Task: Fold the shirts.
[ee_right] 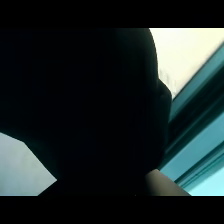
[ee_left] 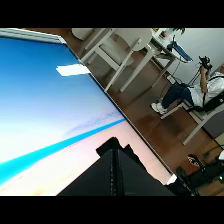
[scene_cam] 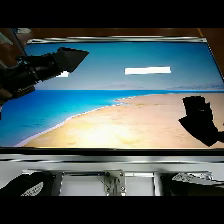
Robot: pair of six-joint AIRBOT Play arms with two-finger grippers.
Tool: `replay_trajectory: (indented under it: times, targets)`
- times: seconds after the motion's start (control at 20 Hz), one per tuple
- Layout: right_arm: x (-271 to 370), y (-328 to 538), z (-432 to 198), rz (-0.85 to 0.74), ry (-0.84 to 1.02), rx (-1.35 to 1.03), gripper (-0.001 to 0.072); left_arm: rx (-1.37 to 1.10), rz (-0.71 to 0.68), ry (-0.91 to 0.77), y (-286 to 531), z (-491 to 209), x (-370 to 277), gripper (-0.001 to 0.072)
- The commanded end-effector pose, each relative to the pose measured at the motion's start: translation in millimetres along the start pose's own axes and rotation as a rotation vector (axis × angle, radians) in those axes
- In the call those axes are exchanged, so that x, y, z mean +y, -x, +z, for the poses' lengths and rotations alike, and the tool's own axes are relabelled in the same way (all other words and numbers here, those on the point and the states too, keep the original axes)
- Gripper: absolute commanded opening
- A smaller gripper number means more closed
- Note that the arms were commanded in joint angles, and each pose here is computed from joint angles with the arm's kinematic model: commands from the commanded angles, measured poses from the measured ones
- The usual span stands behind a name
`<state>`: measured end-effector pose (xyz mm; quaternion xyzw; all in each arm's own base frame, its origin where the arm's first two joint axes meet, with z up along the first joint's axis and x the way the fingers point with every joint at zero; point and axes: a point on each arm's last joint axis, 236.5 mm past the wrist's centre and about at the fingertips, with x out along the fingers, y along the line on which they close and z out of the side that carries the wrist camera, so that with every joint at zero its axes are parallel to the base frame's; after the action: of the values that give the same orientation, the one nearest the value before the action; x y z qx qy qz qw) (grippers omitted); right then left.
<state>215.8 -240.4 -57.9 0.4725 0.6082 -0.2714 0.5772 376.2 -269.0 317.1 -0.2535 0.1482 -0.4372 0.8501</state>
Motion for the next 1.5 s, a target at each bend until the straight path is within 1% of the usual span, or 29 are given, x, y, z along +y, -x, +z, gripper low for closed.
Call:
replay_trajectory:
  times: [0.0, 0.15, 0.3, 0.35, 0.4, 0.45, 0.55, 0.65, 0.7, 0.75, 0.8, 0.85, 0.9, 0.95, 1.0, 1.05, 1.1, 1.15, 1.2, 1.25, 1.3, 1.35, 1.45]
  targets:
    - [-23, -22, -28, -0.053, -0.118, -0.018, 0.0068, -0.001, 0.002, -0.019, -1, 0, 1, 0.0043]
    - [-46, -36, -55, -0.129, -0.109, 0.025, 0.0068, -0.001, 0.002, -0.019, -1, 0, 1, 0.0042]
    - [-68, -29, -55, -0.222, -0.13, -0.01, 0.0086, -0.001, 0.002, -0.019, -1, 0, 1, 0.0043]
    - [-73, -24, -55, -0.247, -0.12, -0.021, 0.022, -0.002, 0.002, -0.019, -1, 0, 1, 0.0043]
    - [-77, -18, -57, -0.27, -0.083, -0.022, 0.0424, -0.002, 0.002, -0.019, -1, 0, 1, 0.0043]
    - [-80, -11, -57, -0.287, -0.031, -0.038, 0.0466, -0.002, 0.002, -0.019, -1, 0, 1, 0.0043]
    - [-93, 21, -50, -0.368, 0.007, -0.103, 0.0466, -0.004, 0.005, -0.02, -1, 1, 1, 0.0043]
    - [-90, 75, -24, -0.408, 0.022, -0.26, 0.0466, 0.0, 0.026, -0.043, 0, 0, 6, 0.0043]
    - [-77, 107, -3, -0.384, 0.041, -0.381, 0.0466, 0.008, 0.048, -0.068, 0, -2, 12, 0.0042]
    - [-50, 145, 20, -0.303, 0.052, -0.535, 0.0465, 0.018, 0.076, -0.099, 0, -3, 19, 0.0042]
    - [-9, 180, 37, -0.153, 0.069, -0.666, 0.0463, 0.031, 0.131, -0.102, 2, -6, 33, 0.0041]
    - [46, 216, 46, 0.031, 0.127, -0.786, 0.0444, 0.048, 0.216, -0.067, 4, -10, 54, 0.0041]
    - [101, 241, 43, 0.176, 0.234, -0.856, 0.0444, 0.089, 0.333, -0.038, 10, -20, 84, 0.004]
    - [159, 252, 27, 0.295, 0.375, -0.881, 0.0444, 0.157, 0.461, -0.028, 19, -37, 117, 0.004]
    - [209, 245, 1, 0.36, 0.521, -0.857, 0.0448, 0.267, 0.621, -0.009, 37, -63, 156, 0.004]
    - [248, 223, -29, 0.359, 0.674, -0.796, 0.0449, 0.408, 0.771, 0.007, 61, -92, 188, 0.004]
    - [273, 195, -55, 0.302, 0.797, -0.736, 0.0449, 0.589, 0.899, 0.03, 90, -124, 210, 0.0041]
    - [287, 166, -72, 0.212, 0.88, -0.685, 0.0474, 0.766, 0.956, 0.053, 113, -151, 216, 0.0042]
    - [295, 138, -85, 0.103, 0.939, -0.644, 0.0619, 0.888, 0.954, 0.044, 123, -164, 214, 0.0067]
    - [300, 116, -95, 0.009, 0.996, -0.617, 0.0675, 0.95, 0.936, 0.015, 124, -168, 212, 0.0228]
    - [301, 94, -105, -0.079, 1.057, -0.576, 0.0675, 0.954, 0.922, -0.013, 121, -167, 213, 0.0434]
    - [300, 76, -115, -0.145, 1.105, -0.53, 0.0675, 0.933, 0.931, -0.036, 118, -162, 218, 0.0561]
    - [294, 47, -129, -0.229, 1.155, -0.44, 0.0675, 0.941, 0.963, -0.055, 120, -163, 231, 0.0562]
